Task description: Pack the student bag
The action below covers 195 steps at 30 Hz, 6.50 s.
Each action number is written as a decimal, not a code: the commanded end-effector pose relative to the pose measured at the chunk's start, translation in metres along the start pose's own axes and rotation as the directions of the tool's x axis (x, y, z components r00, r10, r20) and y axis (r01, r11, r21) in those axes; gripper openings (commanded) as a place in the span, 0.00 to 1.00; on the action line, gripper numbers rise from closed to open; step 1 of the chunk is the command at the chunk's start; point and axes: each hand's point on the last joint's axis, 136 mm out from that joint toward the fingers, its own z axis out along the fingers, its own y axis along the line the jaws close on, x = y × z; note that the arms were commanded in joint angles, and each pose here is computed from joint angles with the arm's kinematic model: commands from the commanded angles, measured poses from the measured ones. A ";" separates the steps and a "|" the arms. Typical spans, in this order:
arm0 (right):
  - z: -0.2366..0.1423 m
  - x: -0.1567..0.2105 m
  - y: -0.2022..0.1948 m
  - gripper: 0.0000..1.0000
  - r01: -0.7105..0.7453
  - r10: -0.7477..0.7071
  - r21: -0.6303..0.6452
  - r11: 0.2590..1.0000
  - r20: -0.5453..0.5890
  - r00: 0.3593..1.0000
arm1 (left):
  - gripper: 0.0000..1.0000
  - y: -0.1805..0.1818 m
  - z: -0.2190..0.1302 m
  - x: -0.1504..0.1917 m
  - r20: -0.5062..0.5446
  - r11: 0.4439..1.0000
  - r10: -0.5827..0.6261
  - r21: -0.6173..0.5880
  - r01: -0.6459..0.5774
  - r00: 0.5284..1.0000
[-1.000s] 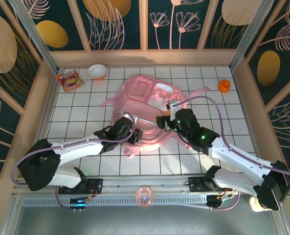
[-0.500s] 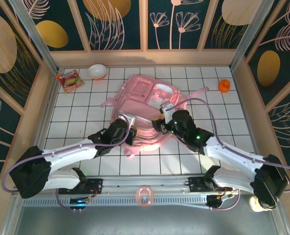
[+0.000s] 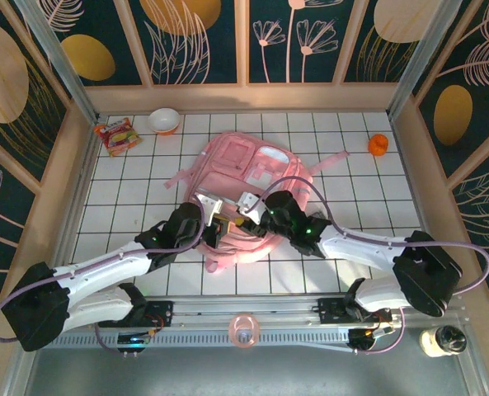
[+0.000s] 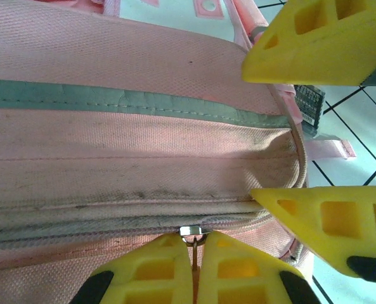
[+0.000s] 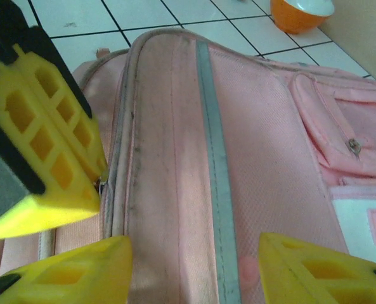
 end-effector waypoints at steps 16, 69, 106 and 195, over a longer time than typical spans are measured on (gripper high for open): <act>-0.009 -0.013 0.013 0.60 0.026 -0.021 -0.081 0.996 0.060 0.998 | 0.00 -0.035 -0.016 -0.044 0.151 0.977 -0.034 0.212 0.001 0.988; -0.032 -0.045 -0.013 0.00 0.021 0.017 -0.311 0.950 0.119 0.993 | 0.10 0.103 -0.033 -0.038 0.046 0.976 0.020 -0.215 -0.010 0.999; -0.043 -0.060 -0.018 0.00 0.058 0.033 -0.426 0.903 0.204 0.978 | 0.69 0.005 -0.066 -0.093 0.303 0.658 0.701 0.072 -0.749 0.645; -0.097 0.248 -0.100 0.76 -0.521 0.948 0.808 -0.273 0.132 -0.291 | 0.08 0.064 -0.057 -0.102 0.183 0.911 0.344 -0.303 -0.280 0.921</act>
